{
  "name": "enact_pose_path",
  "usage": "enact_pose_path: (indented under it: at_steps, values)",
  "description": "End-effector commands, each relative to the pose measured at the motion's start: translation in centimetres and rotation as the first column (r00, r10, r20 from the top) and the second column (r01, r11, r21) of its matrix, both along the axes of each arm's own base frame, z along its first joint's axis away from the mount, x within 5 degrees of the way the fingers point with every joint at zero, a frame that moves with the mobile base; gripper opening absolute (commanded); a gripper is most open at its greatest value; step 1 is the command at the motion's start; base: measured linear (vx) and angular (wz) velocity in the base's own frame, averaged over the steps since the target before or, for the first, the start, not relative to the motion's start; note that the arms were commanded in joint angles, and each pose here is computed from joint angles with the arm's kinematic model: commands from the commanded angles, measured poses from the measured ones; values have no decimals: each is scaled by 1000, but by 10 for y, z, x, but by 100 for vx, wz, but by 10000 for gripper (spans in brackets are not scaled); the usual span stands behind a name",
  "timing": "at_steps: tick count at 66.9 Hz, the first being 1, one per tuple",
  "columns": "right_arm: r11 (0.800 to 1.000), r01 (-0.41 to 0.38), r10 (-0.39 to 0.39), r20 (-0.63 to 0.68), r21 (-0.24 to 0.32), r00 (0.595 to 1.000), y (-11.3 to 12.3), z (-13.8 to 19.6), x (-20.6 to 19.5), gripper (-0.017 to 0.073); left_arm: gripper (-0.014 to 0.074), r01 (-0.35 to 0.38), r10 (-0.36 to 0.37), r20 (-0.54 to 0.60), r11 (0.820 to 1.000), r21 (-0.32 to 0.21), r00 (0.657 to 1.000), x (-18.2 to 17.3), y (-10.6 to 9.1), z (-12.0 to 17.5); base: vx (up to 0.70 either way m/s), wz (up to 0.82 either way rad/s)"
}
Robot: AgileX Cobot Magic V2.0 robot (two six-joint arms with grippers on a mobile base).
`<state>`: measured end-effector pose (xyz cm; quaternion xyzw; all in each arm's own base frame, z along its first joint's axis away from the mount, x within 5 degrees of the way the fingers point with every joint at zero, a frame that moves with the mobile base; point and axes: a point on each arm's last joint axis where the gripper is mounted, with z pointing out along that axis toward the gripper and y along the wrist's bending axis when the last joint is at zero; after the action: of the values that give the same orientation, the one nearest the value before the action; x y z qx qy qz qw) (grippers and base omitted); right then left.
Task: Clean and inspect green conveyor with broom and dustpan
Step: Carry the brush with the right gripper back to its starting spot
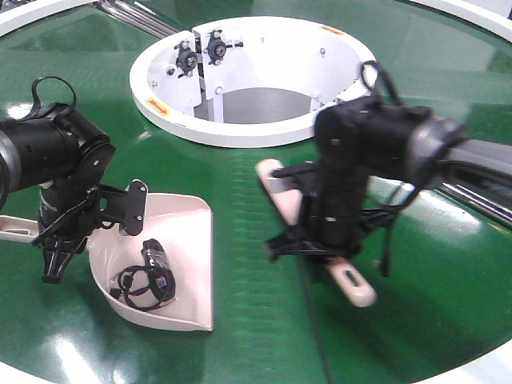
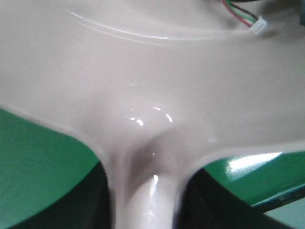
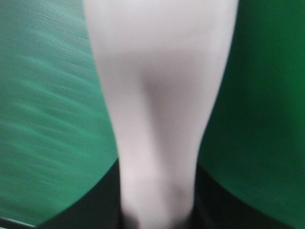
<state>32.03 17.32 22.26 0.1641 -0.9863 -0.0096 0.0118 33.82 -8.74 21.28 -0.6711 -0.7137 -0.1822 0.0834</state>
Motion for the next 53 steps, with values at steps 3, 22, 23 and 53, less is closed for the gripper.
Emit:
enact_pose_path:
  at_steps: [3, 22, 23, 53]
  values:
    - [999, 47, -47, 52, -4, 998, -51, 23, -6, -1, -6, 3, -1, 78, 1000, -22, 997, 0, -2, 23, 0, 0]
    - [983, 183, -182, 27, -15, 983, -120, 8, -13, -1, -6, 3, -1, 78, 1000, -22, 997, 0, -2, 23, 0, 0]
    - [983, 185, -185, 24, -16, 983, -122, 7, -13, -1, -6, 3, -1, 78, 1000, -22, 997, 0, -2, 23, 0, 0]
    - [984, 172, -171, 36, -37, 985, -125, -2, -15, 9, -6, 3, -1, 78, 1000, -22, 997, 0, -2, 23, 0, 0]
